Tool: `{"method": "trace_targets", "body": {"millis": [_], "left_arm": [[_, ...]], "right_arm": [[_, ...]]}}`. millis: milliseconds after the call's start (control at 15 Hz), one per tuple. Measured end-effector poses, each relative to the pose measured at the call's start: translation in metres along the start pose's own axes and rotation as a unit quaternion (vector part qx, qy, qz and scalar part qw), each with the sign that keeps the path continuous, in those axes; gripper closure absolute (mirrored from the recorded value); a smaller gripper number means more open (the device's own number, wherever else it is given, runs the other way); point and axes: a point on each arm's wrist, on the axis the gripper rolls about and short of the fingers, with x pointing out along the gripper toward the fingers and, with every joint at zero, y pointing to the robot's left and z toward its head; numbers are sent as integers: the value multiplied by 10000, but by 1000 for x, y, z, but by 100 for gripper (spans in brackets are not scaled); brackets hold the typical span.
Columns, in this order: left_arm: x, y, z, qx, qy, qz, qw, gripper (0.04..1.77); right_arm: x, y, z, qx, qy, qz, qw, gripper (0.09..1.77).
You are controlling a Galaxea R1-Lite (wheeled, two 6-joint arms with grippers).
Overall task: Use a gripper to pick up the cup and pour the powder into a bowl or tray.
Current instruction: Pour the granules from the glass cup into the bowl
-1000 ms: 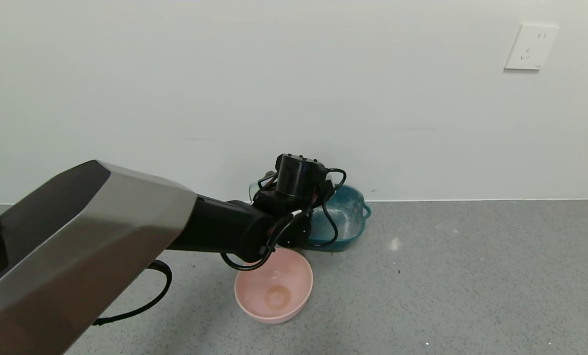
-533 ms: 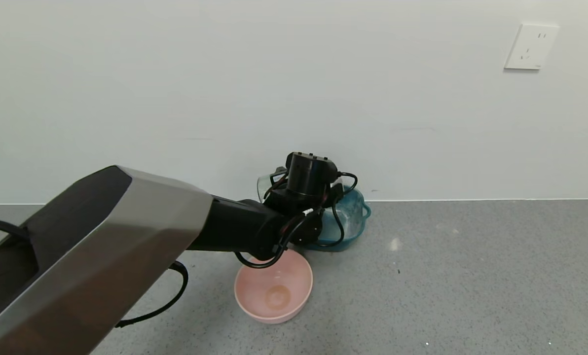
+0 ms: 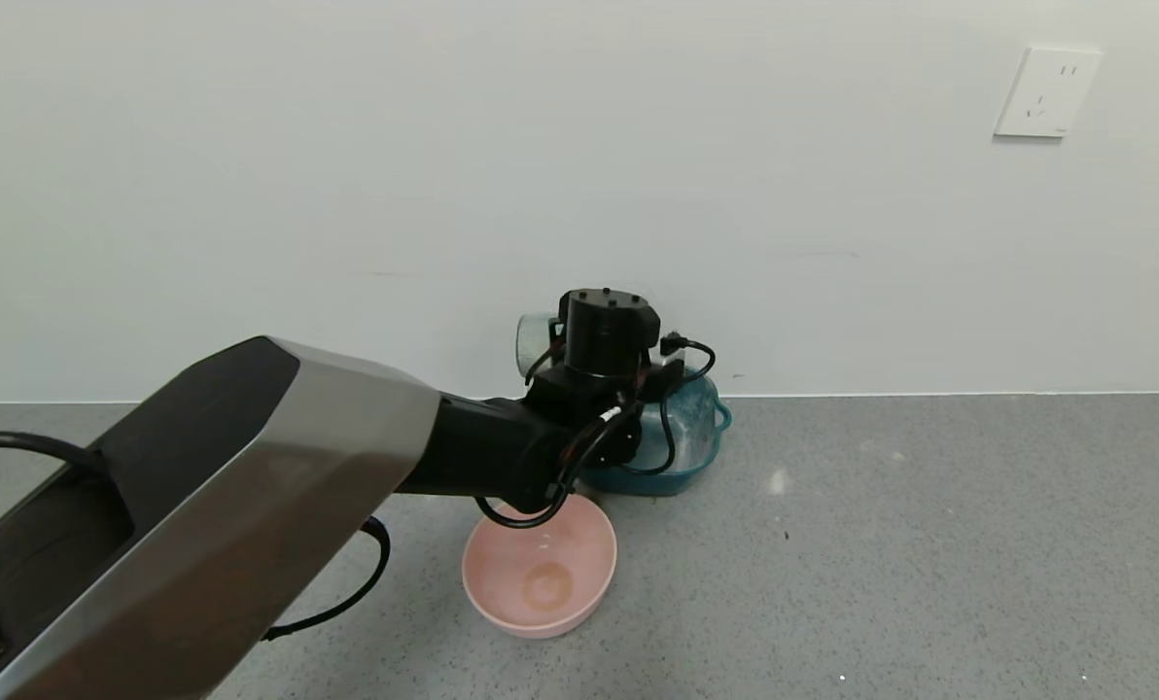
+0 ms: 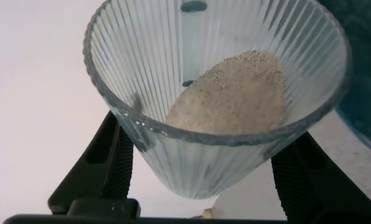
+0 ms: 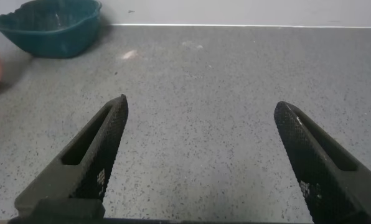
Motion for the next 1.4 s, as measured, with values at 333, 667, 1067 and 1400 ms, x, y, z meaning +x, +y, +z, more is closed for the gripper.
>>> {"method": "trace_targets", "body": {"millis": [333, 667, 1067, 1400], "left_arm": [[3, -9, 5, 309, -25, 62, 9995, 53], [3, -12, 7, 753, -29, 40, 9971, 53], [1, -14, 9, 1300, -58, 37, 9915, 53], [-1, -16, 10, 1724, -85, 29, 9850, 53]], "right_arm": [[0, 0, 0, 2, 0, 0, 10000, 15], [0, 0, 0, -1, 0, -2, 10000, 15], [0, 0, 0, 0, 2, -2, 10000, 15], [0, 0, 0, 2, 0, -2, 10000, 15]]}}
